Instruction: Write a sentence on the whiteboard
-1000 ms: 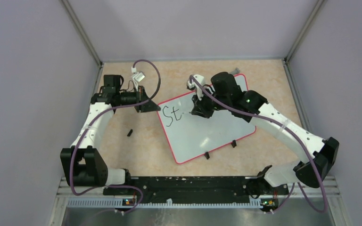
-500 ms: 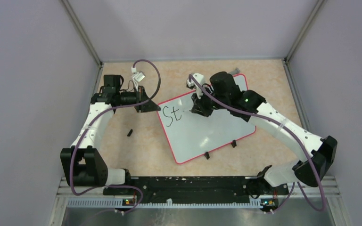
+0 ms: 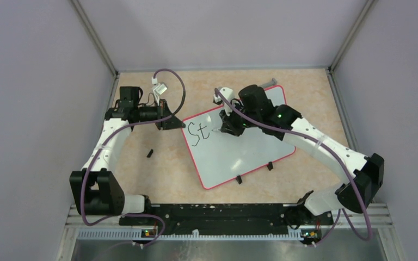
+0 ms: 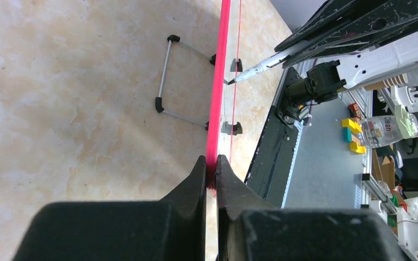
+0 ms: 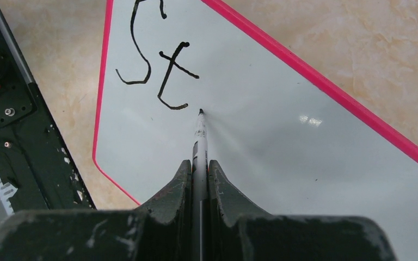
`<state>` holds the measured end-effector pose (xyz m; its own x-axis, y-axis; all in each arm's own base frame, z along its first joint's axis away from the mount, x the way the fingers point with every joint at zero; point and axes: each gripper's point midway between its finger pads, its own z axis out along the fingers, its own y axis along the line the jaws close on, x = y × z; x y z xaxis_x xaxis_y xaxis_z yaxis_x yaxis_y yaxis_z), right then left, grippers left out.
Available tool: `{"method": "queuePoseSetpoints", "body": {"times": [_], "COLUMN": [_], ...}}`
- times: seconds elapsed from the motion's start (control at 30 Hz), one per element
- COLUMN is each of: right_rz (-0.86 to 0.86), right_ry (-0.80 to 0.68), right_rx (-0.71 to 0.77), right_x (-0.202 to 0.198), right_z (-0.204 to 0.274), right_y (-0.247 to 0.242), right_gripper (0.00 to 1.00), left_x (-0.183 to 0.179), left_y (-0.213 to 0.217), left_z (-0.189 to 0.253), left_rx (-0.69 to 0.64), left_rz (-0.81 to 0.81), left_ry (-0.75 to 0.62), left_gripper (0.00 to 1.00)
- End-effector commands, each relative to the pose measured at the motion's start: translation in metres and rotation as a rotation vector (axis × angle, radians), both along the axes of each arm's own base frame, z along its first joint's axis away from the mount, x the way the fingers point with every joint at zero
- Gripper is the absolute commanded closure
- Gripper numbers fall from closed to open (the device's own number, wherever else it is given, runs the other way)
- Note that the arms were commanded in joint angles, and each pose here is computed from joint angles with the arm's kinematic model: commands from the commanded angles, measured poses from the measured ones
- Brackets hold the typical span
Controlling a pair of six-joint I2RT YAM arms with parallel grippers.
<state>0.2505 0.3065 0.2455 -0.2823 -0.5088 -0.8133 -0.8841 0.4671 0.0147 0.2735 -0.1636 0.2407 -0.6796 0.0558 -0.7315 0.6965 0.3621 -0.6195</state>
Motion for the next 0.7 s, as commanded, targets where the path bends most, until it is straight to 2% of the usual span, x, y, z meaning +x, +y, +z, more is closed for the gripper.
{"method": "queuePoseSetpoints", "body": {"times": [0.0, 0.33, 0.67], "right_rz": [-0.057, -0.126, -0.137], "right_ry": [-0.042, -0.074, -0.105], "right_rx": [0.013, -0.01, 0.026], "right_x": [0.018, 0.034, 0.045], "right_z": [0.007, 0.016, 0.034], "right_y": [-0.002, -0.026, -0.018], "right_gripper": [1.0, 1.0, 1.0], "left_x": [-0.001, -0.001, 0.0], "left_y": [0.0, -0.001, 0.0], "left_z": [0.002, 0.002, 0.002], "left_rx": [0.002, 0.001, 0.0], "left_rz": [-0.013, -0.014, -0.014], "left_ry": [-0.05, -0.048, -0.05], "left_gripper": [1.0, 1.0, 1.0]}}
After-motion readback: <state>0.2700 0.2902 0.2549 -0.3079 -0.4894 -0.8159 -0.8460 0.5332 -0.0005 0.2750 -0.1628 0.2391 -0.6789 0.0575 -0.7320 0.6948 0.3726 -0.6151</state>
